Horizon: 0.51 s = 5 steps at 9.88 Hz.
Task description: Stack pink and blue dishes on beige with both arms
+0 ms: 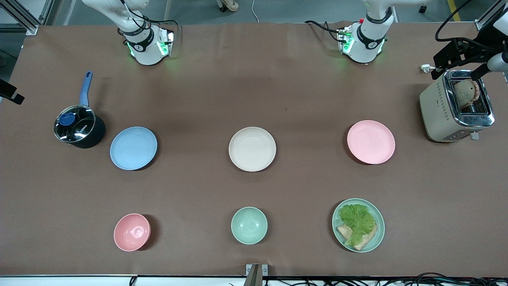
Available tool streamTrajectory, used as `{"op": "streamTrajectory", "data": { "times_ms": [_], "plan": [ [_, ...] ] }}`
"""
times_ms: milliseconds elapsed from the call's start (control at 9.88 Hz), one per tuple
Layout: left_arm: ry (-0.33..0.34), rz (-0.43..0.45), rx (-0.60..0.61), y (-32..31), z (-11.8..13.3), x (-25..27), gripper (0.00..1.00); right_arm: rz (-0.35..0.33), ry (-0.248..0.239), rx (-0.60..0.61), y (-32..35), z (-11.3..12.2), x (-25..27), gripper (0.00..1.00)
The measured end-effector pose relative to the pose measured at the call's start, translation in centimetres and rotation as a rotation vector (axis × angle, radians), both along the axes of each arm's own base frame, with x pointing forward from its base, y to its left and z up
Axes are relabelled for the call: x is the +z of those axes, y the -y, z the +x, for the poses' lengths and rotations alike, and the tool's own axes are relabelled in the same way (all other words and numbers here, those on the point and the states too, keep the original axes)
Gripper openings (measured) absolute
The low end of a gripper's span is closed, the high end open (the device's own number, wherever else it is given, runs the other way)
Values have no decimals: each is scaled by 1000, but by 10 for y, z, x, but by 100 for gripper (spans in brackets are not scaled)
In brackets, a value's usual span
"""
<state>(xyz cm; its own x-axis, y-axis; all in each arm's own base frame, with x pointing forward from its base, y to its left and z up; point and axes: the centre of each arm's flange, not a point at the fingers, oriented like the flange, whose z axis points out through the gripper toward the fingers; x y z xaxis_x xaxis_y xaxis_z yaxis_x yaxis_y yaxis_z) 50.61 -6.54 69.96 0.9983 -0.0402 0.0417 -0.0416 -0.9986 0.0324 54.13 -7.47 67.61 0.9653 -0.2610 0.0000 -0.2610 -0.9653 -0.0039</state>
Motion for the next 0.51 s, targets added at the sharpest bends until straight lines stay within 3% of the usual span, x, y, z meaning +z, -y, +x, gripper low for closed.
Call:
{"op": "streamTrajectory", "data": {
  "times_ms": [506],
  "plan": [
    [1, 0, 2, -1, 0, 0, 100, 0, -1, 0, 0, 0, 0, 100]
  ]
}}
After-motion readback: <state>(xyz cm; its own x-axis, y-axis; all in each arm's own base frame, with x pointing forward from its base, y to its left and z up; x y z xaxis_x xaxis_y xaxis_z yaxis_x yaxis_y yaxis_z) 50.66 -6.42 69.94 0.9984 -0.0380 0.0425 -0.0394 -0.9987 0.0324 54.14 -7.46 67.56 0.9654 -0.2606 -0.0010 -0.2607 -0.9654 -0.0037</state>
